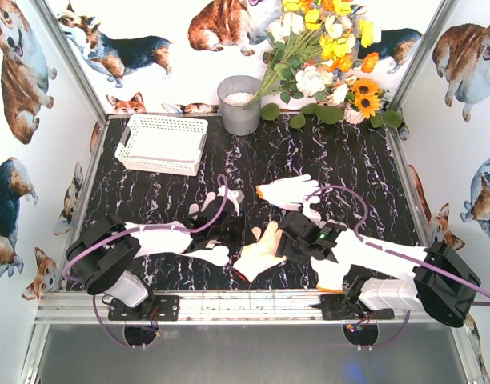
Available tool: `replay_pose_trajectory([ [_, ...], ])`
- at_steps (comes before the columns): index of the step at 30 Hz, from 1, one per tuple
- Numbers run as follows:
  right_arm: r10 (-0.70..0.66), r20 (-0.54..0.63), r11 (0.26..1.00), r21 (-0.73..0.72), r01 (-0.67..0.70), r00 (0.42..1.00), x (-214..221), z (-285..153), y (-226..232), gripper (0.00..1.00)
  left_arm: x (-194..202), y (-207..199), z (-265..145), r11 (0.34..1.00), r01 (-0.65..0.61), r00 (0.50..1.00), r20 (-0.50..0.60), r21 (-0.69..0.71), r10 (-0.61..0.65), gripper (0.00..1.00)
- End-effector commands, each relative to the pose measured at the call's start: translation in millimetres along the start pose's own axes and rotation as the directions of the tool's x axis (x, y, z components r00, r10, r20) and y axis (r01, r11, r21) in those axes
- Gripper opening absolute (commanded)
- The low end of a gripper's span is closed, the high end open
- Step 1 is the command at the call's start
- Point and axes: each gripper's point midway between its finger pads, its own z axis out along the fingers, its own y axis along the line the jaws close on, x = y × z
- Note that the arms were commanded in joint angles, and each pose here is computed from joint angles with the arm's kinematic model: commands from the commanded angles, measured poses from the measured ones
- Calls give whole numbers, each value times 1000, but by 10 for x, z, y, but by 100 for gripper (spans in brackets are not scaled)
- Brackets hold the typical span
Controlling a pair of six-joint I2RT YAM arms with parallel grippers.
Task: Put the gloves into the storage basket
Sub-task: Adjust the glove at the center of the board.
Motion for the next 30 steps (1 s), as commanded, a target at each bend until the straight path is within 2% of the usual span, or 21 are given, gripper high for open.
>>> replay_pose_trajectory([
  [1, 10, 74, 1000, -26, -8, 997, -154, 77, 113, 45, -30, -36, -20, 1000, -28, 999, 19, -5, 29, 30],
  [6, -35, 127, 999, -11, 36, 991, -295, 195, 195, 29, 9, 52, -144, 999, 10, 998, 65, -37, -8, 24],
  [8, -70, 139, 998, 7, 70, 988, -371, 224, 230, 26, 39, 72, -186, 999, 24, 997, 71, -42, -21, 21],
  [14, -173, 147, 984, -7, 176, 974, -578, 332, 417, 23, 139, 152, -275, 996, 59, 995, 80, -65, -54, 17],
  [21, -259, 103, 963, -53, 265, 960, -721, 463, 583, 25, 184, 225, -359, 993, 79, 992, 106, -91, -69, 16],
  [24, -286, 88, 955, -50, 291, 954, -738, 469, 621, 29, 162, 239, -395, 992, 72, 992, 116, -105, -59, 22],
  [27, -291, 84, 955, -40, 295, 953, -746, 413, 606, 35, 81, 238, -468, 990, 47, 990, 135, -133, -29, 36],
  [30, -287, 97, 955, -49, 292, 953, -765, 293, 608, 39, -24, 189, -555, 989, 19, 987, 158, -144, 4, 46],
])
